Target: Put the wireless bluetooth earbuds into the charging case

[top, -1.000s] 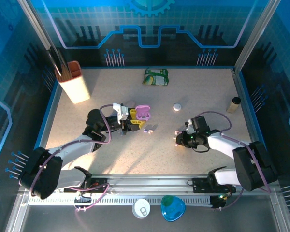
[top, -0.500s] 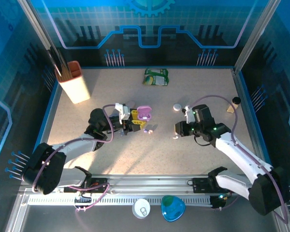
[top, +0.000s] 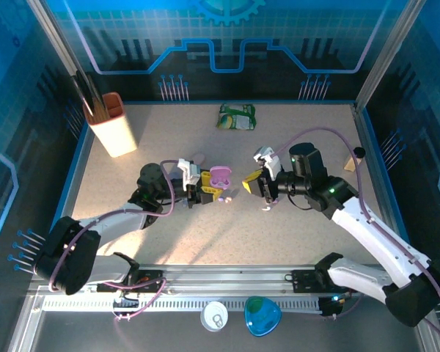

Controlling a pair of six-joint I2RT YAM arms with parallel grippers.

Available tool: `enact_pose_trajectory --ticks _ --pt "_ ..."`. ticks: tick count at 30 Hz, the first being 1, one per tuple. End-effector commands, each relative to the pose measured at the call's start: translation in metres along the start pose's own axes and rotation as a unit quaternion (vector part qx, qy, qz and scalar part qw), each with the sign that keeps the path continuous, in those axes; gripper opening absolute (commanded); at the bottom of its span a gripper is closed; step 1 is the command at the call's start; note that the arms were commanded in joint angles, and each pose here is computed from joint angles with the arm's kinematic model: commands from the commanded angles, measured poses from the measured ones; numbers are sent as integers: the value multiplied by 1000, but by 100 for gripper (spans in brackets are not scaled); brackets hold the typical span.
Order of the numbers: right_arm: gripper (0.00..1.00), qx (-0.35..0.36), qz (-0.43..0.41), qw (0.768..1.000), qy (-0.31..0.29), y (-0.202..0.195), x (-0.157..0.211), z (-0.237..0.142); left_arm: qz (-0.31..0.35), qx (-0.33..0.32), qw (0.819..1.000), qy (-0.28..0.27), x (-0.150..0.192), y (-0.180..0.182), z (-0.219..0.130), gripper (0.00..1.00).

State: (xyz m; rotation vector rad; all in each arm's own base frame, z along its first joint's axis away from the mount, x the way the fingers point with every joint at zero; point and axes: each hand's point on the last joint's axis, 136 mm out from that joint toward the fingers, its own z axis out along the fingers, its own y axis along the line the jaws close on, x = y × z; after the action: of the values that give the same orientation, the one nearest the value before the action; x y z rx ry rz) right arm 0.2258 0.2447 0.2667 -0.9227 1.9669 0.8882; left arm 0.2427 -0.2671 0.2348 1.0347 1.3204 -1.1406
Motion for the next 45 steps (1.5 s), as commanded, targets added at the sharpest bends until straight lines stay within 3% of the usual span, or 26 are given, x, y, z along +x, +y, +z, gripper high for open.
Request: enact_pose_trajectory --ticks 1,11,33,35,37,41,45 --pt "15 -41 -65 996 -36 22 -29 -1 26 23 999 -18 -16 -6 3 33" --pt "15 -69 -84 994 -27 28 -42 24 28 36 999 -20 -21 -8 5 33" --pt "15 -64 -62 996 10 19 -19 45 30 35 998 -31 -25 -7 5 32" --pt "20 -60 -62 996 8 19 -20 44 30 34 998 -31 -26 -7 5 32" --pt "35 -54 -65 996 3 19 -22 40 31 34 998 -31 -26 -8 5 32" --pt "45 -44 -70 997 -13 20 -29 29 32 32 998 -32 -26 -7 5 32" --pt "48 -45 -59 996 -54 20 -35 13 35 29 998 -33 -27 -6 4 32"
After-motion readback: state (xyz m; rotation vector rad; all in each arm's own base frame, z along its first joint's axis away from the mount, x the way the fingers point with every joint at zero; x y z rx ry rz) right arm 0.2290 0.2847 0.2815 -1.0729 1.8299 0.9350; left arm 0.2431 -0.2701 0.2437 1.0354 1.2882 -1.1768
